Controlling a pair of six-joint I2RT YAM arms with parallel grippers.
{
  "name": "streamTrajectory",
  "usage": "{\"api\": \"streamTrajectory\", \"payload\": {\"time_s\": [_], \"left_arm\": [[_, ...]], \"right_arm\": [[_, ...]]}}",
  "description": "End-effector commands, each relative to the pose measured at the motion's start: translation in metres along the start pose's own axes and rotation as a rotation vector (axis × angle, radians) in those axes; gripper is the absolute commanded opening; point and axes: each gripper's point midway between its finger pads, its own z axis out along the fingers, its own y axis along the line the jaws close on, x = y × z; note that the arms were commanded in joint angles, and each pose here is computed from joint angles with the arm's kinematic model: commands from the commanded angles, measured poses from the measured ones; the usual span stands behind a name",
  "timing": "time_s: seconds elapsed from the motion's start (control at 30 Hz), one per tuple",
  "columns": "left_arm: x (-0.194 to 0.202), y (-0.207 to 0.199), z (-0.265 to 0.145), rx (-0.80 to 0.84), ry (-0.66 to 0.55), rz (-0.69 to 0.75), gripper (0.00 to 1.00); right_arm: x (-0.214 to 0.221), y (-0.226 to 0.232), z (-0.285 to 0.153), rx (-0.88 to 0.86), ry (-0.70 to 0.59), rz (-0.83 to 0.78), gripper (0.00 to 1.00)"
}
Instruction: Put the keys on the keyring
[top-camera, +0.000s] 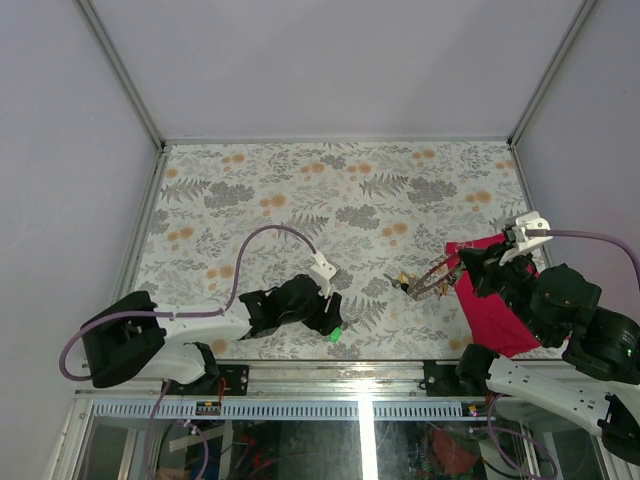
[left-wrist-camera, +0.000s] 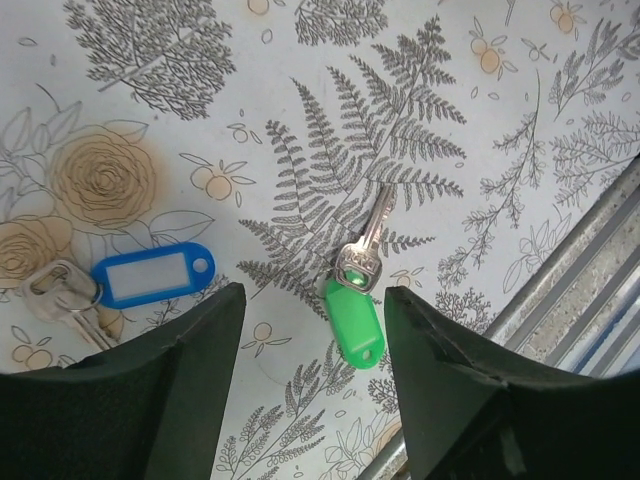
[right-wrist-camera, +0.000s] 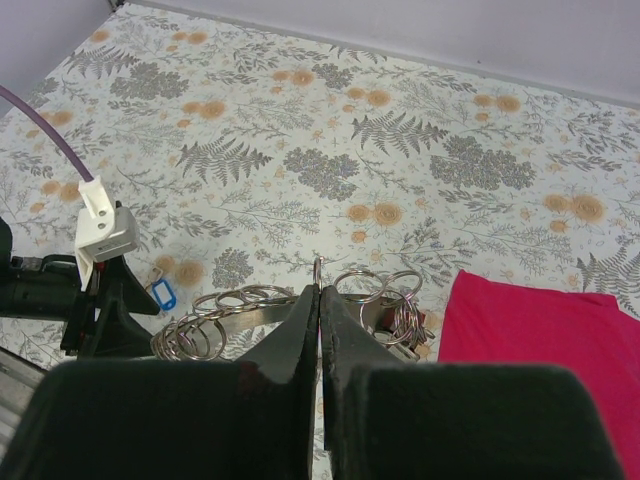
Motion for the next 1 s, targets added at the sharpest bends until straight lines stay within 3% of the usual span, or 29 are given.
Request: {"api": "streamTrajectory", "payload": {"time_s": [0.0,0.63,0.97], "left_arm": [[-0.001,-0.012,0.004,0.081,0.013,0.009,0.59],[0.006,-0.009,0.019,0.207,0.047,-0.067,0.58],[0.023,-0.014,0.022,0.259,0.098,-0.067,0.51]], "right_arm": [[-0.021,0.011,0.005,-0.028,-0.067,0.054,0.00],[-0.022,0.016,0.008,-0.045,-0.058,0.049,0.00],[-0.024,0.015,0.006,-0.042,-0.061,0.047,0.00]]}}
